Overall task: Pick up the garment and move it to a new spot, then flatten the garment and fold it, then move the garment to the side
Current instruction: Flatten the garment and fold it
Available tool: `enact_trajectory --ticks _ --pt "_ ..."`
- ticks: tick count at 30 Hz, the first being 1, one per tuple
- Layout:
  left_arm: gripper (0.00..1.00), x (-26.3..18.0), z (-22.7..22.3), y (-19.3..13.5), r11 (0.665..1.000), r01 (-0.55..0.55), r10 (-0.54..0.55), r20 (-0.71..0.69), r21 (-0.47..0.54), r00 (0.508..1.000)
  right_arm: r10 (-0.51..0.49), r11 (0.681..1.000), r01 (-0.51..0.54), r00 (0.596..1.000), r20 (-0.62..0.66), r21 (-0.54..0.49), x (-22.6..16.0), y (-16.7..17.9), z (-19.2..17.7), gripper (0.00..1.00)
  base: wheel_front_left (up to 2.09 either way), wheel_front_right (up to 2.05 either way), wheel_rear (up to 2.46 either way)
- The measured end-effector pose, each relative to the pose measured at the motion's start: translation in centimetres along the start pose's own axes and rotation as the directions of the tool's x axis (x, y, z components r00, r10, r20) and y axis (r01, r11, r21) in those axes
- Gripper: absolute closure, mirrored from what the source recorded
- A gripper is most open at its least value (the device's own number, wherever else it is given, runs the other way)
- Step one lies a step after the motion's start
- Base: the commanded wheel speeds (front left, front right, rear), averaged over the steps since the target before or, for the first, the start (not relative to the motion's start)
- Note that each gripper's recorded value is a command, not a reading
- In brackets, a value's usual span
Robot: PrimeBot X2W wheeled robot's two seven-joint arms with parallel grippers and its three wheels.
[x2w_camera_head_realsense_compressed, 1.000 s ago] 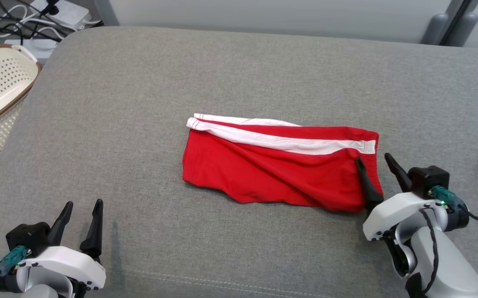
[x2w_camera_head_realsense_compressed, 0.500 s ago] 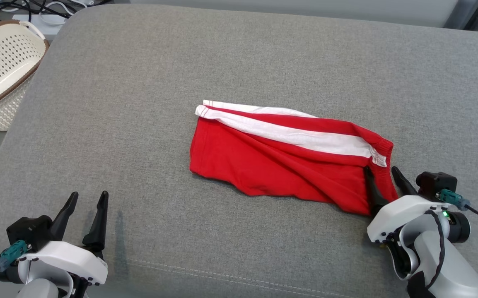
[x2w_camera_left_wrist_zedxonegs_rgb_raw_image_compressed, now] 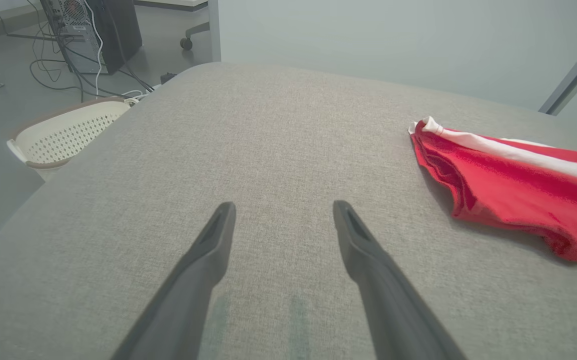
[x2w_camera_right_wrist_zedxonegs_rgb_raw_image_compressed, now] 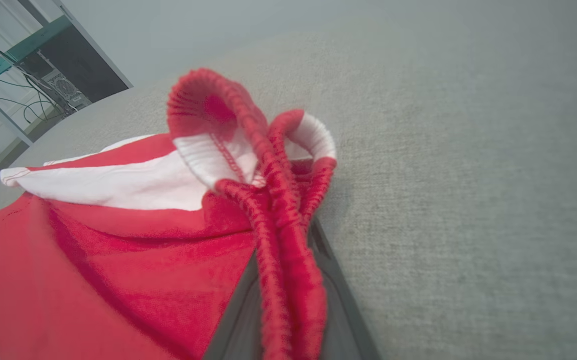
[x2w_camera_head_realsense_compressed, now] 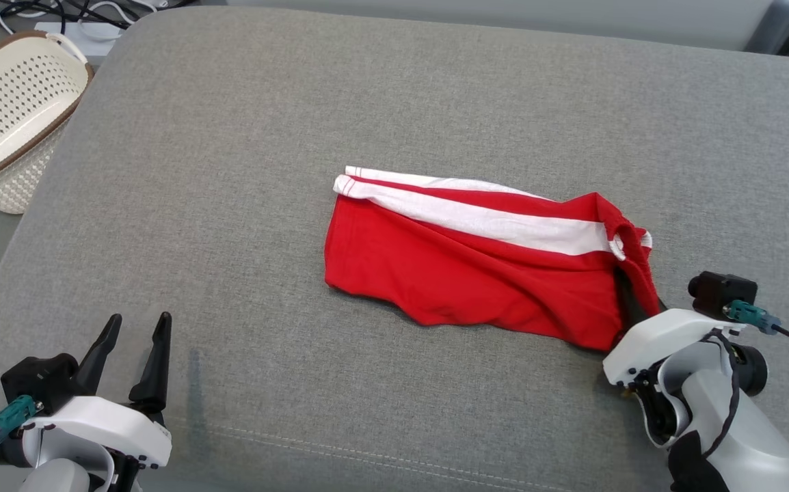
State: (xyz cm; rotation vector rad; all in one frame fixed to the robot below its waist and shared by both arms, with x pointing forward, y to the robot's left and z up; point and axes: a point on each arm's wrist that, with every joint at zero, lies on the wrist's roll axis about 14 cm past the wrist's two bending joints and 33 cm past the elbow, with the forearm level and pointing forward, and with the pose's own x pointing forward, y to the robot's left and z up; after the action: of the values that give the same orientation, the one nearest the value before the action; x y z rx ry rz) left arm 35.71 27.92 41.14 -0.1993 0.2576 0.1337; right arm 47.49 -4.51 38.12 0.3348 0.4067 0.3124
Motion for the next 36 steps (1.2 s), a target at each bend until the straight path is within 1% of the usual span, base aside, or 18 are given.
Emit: enact_trajectory --ticks 2,5,6,9,11,13,14,16,19,22,25,28,30,34,36 --pt "0.00 0.1 0.2 -0.2 1.000 0.007 -0.007 0.008 -0.002 1.000 -0.034 0.999 0.034 0.999 0.013 0.001 -0.3 -1.0 0.6 1.00 0.00 0.00 0.00" --pt "0.00 0.4 0.3 -1.0 1.000 0.025 -0.025 0.014 -0.009 1.000 -0.101 0.995 0.102 0.994 0.052 -0.020 -1.1 -3.3 2.0 1.00 0.00 0.00 0.00" --pt "0.00 0.4 0.0 -1.6 0.999 0.039 -0.039 0.008 -0.015 0.999 -0.148 0.988 0.151 0.986 0.073 -0.034 -2.0 -4.9 2.6 1.00 0.00 0.00 0.00" --pt "0.00 0.4 -0.6 -2.8 0.998 0.063 -0.063 -0.002 -0.030 0.998 -0.210 0.975 0.215 0.973 0.092 -0.054 -3.3 -7.1 3.2 1.00 0.00 0.00 0.00" --pt "0.00 0.5 -0.9 -3.5 0.996 0.080 -0.081 -0.010 -0.033 0.997 -0.232 0.968 0.240 0.966 0.111 -0.067 -4.0 -8.0 3.8 1.00 0.00 0.00 0.00" --pt "0.00 0.6 -1.1 -4.2 0.995 0.099 -0.100 -0.016 -0.033 0.995 -0.226 0.969 0.237 0.965 0.131 -0.070 -4.2 -7.9 4.4 1.00 0.00 0.00 0.00" --pt "0.00 0.7 -1.2 -4.5 0.994 0.108 -0.109 -0.019 -0.032 0.994 -0.210 0.973 0.221 0.968 0.136 -0.072 -4.1 -7.5 4.7 1.00 0.00 0.00 0.00" --pt "0.00 0.7 -1.5 -5.2 0.992 0.126 -0.127 -0.027 -0.030 0.992 -0.146 0.987 0.154 0.980 0.137 -0.050 -3.5 -5.4 5.2 1.00 0.00 0.00 0.00" --pt "0.00 0.4 -2.3 -6.4 0.987 0.159 -0.161 -0.050 -0.036 0.986 0.004 1.000 -0.002 0.992 0.124 -0.013 -2.5 -0.3 5.9 1.00 0.00 0.00 0.00" --pt "0.00 -0.1 -3.2 -7.3 0.983 0.177 -0.180 -0.072 -0.048 0.981 0.149 0.989 -0.151 0.984 0.096 0.008 -2.1 4.6 6.1 1.00 0.00 0.00 0.00" --pt "0.00 -0.5 -3.6 -7.5 0.982 0.185 -0.188 -0.082 -0.047 0.979 0.249 0.968 -0.250 0.967 0.052 0.011 -1.9 8.0 5.5 1.00 0.00 0.00 0.00" --pt "0.00 -1.0 -3.9 -7.5 0.982 0.186 -0.189 -0.091 -0.045 0.978 0.313 0.950 -0.313 0.950 0.015 -0.007 -1.4 10.3 5.0 1.00 0.00 0.00 0.00" --pt "0.00 -1.3 -3.9 -7.2 0.983 0.176 -0.180 -0.091 -0.049 0.979 0.339 0.941 -0.339 0.941 0.000 -0.010 -0.9 11.4 4.9 1.00 0.00 0.00 0.00" --pt "0.00 -1.9 -3.9 -6.4 0.987 0.152 -0.156 -0.089 -0.052 0.984 0.355 0.934 -0.356 0.935 -0.019 -0.018 0.2 12.3 4.8 1.00 0.00 0.00 0.00" --pt "0.00 -2.4 -4.1 -5.9 0.989 0.136 -0.141 -0.092 -0.054 0.986 0.354 0.934 -0.356 0.934 -0.053 -0.038 1.0 12.5 4.0 1.00 0.00 0.00 0.00"
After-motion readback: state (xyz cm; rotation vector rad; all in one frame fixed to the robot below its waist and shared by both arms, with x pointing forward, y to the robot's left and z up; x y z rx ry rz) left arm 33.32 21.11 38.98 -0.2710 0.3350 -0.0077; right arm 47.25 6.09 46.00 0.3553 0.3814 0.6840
